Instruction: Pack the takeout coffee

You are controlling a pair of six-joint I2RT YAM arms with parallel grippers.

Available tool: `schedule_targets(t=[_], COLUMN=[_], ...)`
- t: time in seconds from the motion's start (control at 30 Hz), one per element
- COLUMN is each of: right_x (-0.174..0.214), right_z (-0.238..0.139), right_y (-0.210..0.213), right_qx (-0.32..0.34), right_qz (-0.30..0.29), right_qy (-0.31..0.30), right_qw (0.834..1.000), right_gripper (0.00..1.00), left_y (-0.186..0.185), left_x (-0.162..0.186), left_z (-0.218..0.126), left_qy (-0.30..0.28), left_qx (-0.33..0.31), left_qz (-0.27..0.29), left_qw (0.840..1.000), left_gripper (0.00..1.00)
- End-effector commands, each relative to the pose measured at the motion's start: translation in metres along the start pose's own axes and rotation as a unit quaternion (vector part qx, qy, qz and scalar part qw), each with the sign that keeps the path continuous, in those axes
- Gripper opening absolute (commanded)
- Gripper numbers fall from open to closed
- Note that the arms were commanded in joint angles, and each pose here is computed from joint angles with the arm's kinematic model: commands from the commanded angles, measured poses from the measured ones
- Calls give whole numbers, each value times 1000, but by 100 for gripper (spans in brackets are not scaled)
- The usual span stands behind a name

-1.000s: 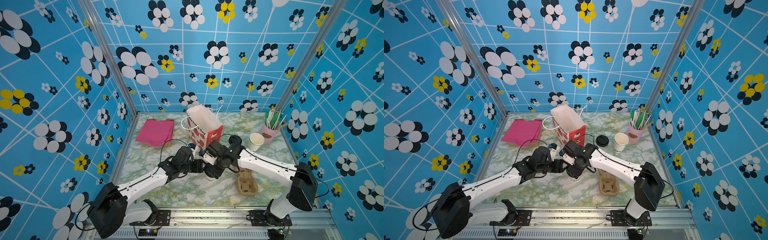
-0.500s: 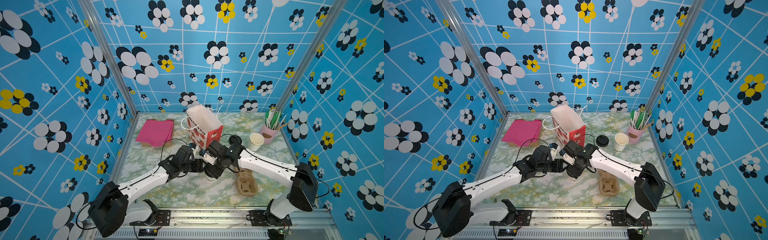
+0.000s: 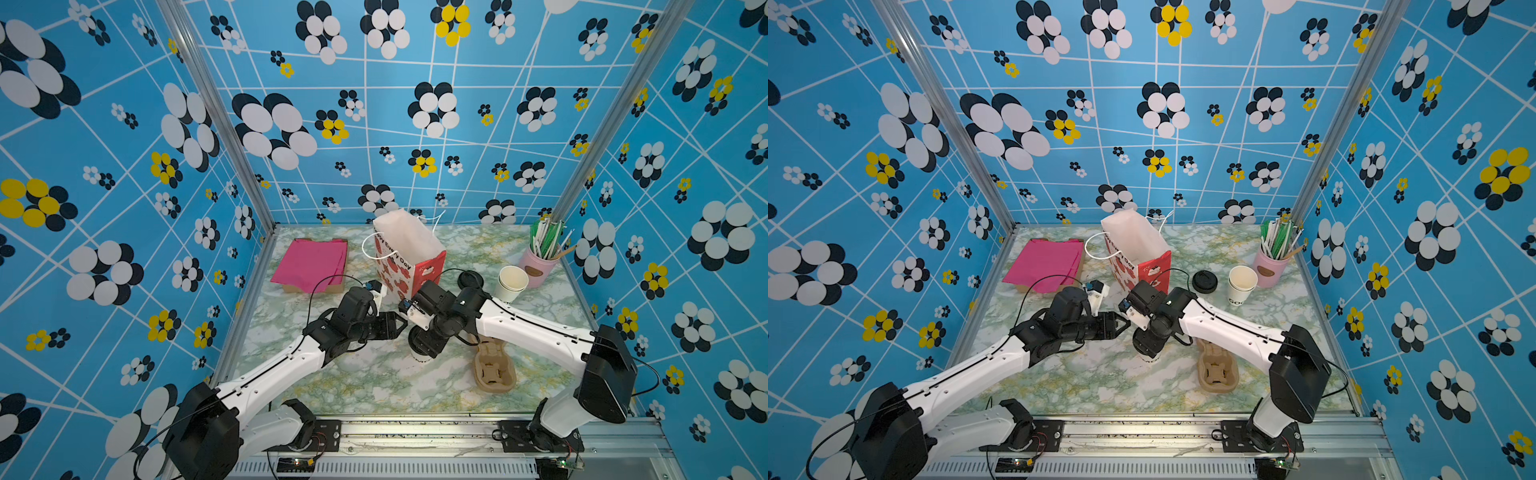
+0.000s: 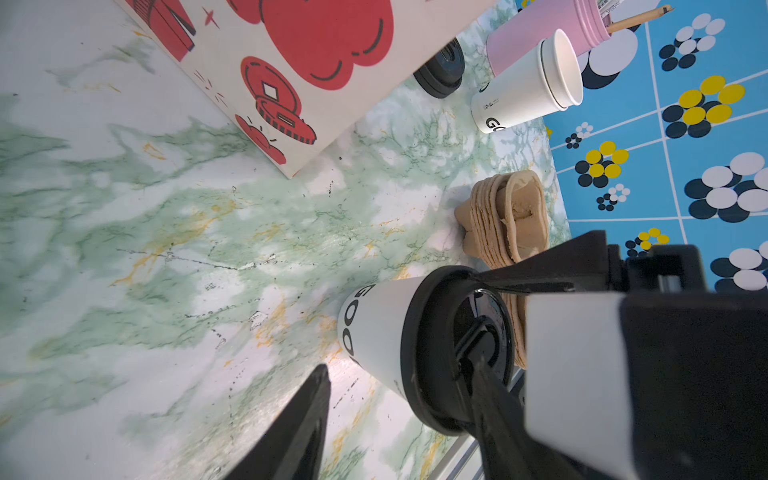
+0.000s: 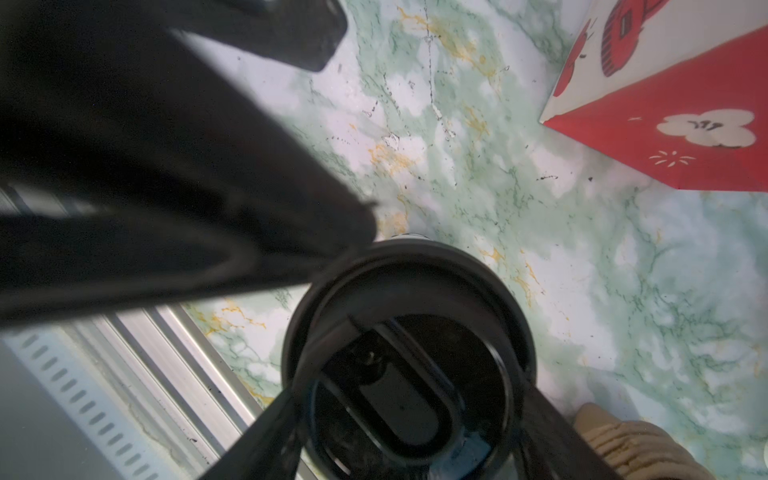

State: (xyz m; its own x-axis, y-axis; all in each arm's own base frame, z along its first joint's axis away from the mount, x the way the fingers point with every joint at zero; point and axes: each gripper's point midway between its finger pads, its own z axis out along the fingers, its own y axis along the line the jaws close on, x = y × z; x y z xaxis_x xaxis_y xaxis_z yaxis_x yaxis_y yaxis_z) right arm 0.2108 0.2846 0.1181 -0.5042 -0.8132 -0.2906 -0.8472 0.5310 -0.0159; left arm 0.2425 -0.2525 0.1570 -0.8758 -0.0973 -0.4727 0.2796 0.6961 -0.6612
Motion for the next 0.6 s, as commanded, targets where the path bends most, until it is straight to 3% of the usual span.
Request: schedule_targets(t=[0.0,0.57], right_x=[80,81], right_z=[46,48], right_y=[23,24], right_qx=[-46,-47], right_qz=[-13,-11], right_qy=[171,175], right_qw=[984,983], right_gripper=[73,73], left_y=[0,12], left_x=[5,29], left_z=[5,29], left_qy=[14,70], left_qx=[12,-2], left_qz=[-7,-9], left_qw=[1000,998], left_gripper=[54,48])
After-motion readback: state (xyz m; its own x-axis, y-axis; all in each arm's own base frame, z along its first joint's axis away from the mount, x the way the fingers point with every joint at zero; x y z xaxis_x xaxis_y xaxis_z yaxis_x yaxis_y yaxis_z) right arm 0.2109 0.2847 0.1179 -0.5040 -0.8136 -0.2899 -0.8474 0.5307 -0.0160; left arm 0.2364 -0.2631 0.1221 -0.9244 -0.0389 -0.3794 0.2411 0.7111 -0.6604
